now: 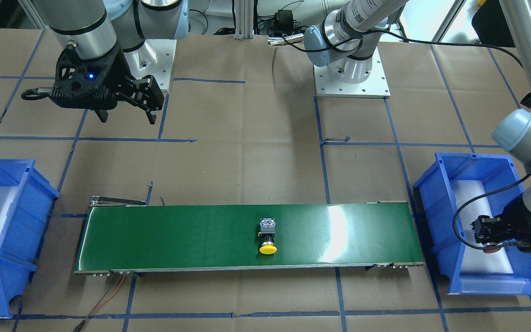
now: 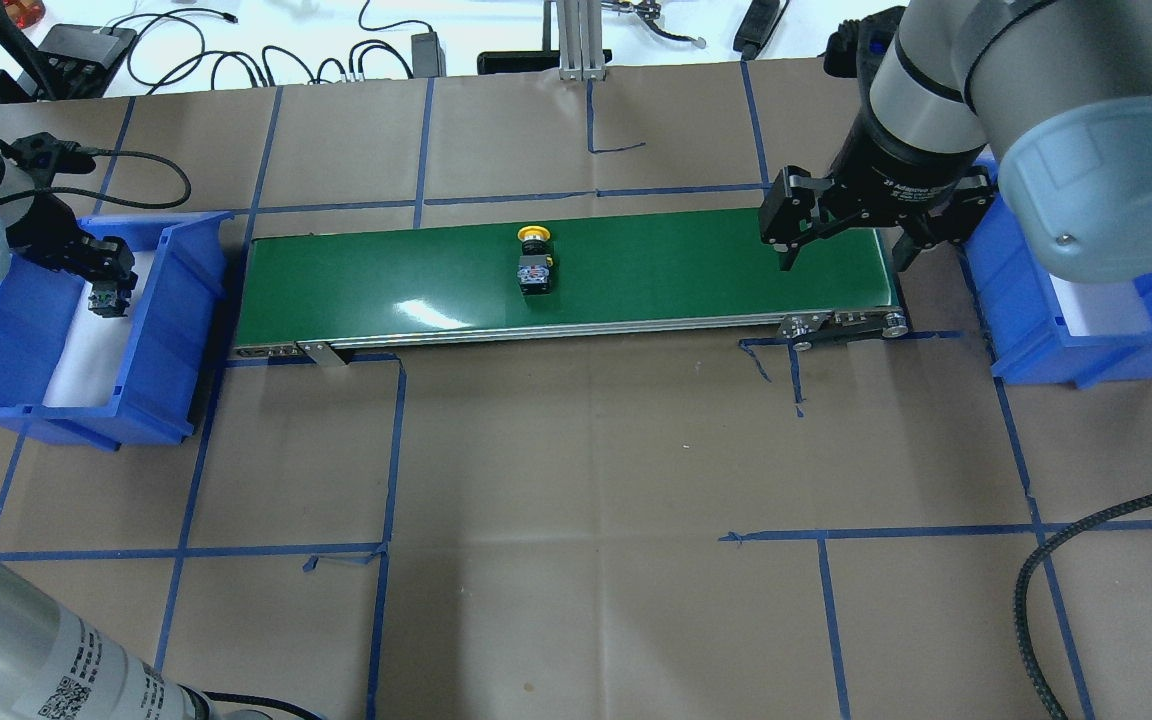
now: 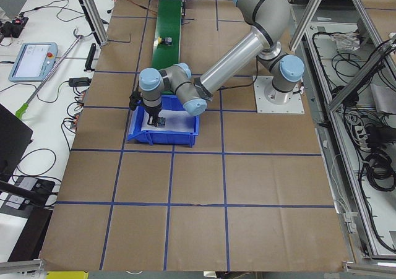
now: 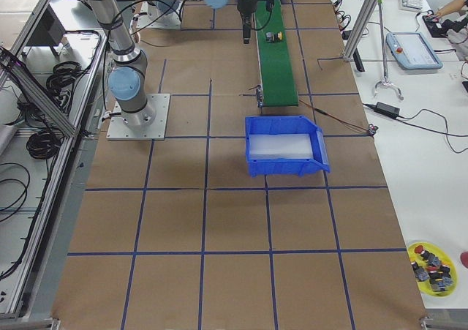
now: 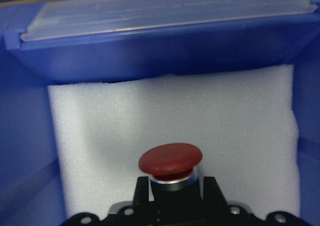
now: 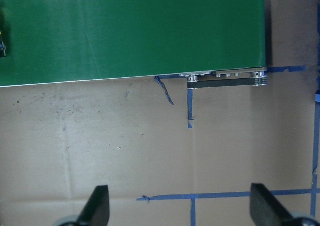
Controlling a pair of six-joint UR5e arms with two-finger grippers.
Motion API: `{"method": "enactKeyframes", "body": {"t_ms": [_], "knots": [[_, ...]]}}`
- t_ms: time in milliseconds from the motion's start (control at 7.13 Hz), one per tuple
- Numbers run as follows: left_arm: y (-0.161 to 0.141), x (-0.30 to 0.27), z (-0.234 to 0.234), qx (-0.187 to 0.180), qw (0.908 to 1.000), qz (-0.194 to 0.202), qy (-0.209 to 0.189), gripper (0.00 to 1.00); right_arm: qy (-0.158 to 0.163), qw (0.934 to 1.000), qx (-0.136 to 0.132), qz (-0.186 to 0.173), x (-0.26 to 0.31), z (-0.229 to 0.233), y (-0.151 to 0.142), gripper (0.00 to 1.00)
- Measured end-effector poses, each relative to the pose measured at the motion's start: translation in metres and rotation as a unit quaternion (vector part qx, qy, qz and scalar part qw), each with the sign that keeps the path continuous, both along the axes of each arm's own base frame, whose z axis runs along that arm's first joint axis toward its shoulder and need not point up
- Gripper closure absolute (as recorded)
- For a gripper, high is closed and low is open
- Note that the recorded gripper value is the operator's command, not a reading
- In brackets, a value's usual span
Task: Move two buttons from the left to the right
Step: 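Lift the red button with the left gripper and carry it over the belt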
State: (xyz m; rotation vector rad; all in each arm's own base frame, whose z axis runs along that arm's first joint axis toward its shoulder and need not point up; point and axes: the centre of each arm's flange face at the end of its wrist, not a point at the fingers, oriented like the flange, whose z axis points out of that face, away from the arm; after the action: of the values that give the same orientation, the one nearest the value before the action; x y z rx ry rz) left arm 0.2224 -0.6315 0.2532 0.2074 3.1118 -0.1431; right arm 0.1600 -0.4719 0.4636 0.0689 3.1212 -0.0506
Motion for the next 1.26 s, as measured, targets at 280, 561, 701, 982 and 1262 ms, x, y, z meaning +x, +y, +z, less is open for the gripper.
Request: {"method": "enactKeyframes", "body": {"t_ms": [280, 561, 701, 982, 1262], "knots": [[-0.010, 0.006, 0.073, 0.010, 0.9999, -0.003, 0.003, 0.89, 0.000, 1.0000, 0.001, 0.000, 0.000, -0.001, -0.001, 0.00], [-0.014, 0.009, 0.140, 0.032, 0.9994, -0.004, 0.013, 0.89, 0.000, 1.0000, 0.004, 0.000, 0.000, -0.004, -0.002, 0.00], [-0.013, 0.005, 0.156, 0.039, 0.9991, -0.004, 0.017, 0.89, 0.000, 1.0000, 0.004, 0.000, 0.000, -0.004, -0.004, 0.00], [-0.016, -0.030, 0.163, 0.046, 0.9987, -0.009, 0.020, 0.89, -0.009, 1.0000, 0.000, -0.005, 0.002, 0.001, -0.006, 0.00], [-0.029, -0.100, 0.163, 0.050, 0.9985, -0.008, 0.021, 0.89, -0.030, 0.9994, 0.002, -0.016, 0.004, 0.006, -0.007, 0.00]]}}
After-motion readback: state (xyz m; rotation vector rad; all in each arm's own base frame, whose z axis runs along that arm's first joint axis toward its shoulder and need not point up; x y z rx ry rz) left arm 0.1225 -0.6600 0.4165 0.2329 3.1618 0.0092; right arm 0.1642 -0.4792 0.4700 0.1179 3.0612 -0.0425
